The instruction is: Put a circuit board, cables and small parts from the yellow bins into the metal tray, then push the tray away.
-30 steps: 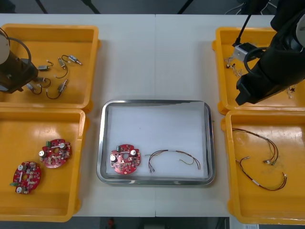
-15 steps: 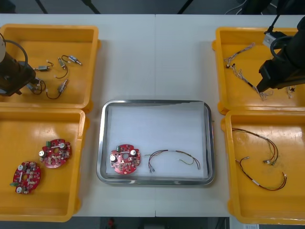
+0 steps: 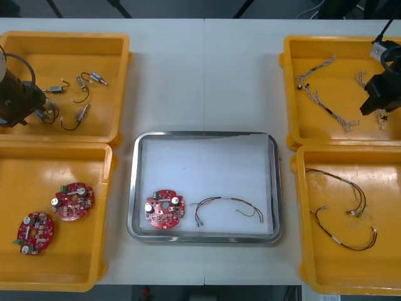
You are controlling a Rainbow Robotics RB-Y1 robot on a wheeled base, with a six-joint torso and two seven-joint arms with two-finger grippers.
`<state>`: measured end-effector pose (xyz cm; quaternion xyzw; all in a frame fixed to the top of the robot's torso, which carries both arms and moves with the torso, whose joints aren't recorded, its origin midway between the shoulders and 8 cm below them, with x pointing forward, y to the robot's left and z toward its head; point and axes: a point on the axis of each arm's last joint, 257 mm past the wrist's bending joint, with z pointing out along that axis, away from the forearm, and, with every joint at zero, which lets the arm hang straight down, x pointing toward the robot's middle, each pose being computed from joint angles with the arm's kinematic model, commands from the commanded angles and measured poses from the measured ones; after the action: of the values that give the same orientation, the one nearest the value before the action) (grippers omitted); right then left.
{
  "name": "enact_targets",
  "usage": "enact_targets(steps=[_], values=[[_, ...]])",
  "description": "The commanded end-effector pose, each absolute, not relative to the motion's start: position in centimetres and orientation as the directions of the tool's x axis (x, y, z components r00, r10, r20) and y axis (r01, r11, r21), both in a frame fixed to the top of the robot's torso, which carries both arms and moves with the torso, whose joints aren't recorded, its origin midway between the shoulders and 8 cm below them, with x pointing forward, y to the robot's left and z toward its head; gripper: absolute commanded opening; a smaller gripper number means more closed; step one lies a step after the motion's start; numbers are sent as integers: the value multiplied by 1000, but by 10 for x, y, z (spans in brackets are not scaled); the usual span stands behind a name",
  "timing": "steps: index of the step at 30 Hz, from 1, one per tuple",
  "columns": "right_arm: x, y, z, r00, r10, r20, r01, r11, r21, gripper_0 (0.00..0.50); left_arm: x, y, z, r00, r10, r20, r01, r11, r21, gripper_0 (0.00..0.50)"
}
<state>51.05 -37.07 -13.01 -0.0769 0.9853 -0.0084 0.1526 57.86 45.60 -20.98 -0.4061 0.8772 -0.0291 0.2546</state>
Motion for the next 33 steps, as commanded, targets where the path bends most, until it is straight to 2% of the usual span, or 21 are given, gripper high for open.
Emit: enact_targets(steps=[1,17,18,19,20,23,25,31,33], values=[[535,-396,-82,-901,-165,-401,-147,986,-77,500,590,450,-196,-598,-655,-461,-626,742,-241,500],[589,-439,-82,-840,-177,-513,-108,981,-161,500,589,439,-214,-620,-643,-450,-604,757,-249,500],[592,-439,-81,-835,-180,-519,-108,980,-167,500,589,440,-214,-620,-642,-451,-604,757,-248,481],[597,-441,-82,-831,-181,-527,-101,979,-177,500,589,439,-214,-621,-641,-450,-602,758,-249,374],[601,-443,-84,-827,-177,-533,-93,979,-181,500,589,440,-213,-621,-640,-452,-602,759,-248,200],[612,-447,-86,-816,-162,-555,-74,981,-177,500,589,441,-213,-623,-634,-459,-599,764,-240,39],[619,-446,-86,-807,-154,-570,-68,983,-170,500,589,442,-213,-624,-631,-461,-598,765,-238,0],[638,-452,-91,-774,-200,-601,-97,975,-199,500,591,442,-211,-625,-625,-468,-592,770,-238,0],[644,-452,-94,-758,-230,-610,-117,969,-219,500,596,442,-206,-622,-612,-488,-580,779,-238,0]])
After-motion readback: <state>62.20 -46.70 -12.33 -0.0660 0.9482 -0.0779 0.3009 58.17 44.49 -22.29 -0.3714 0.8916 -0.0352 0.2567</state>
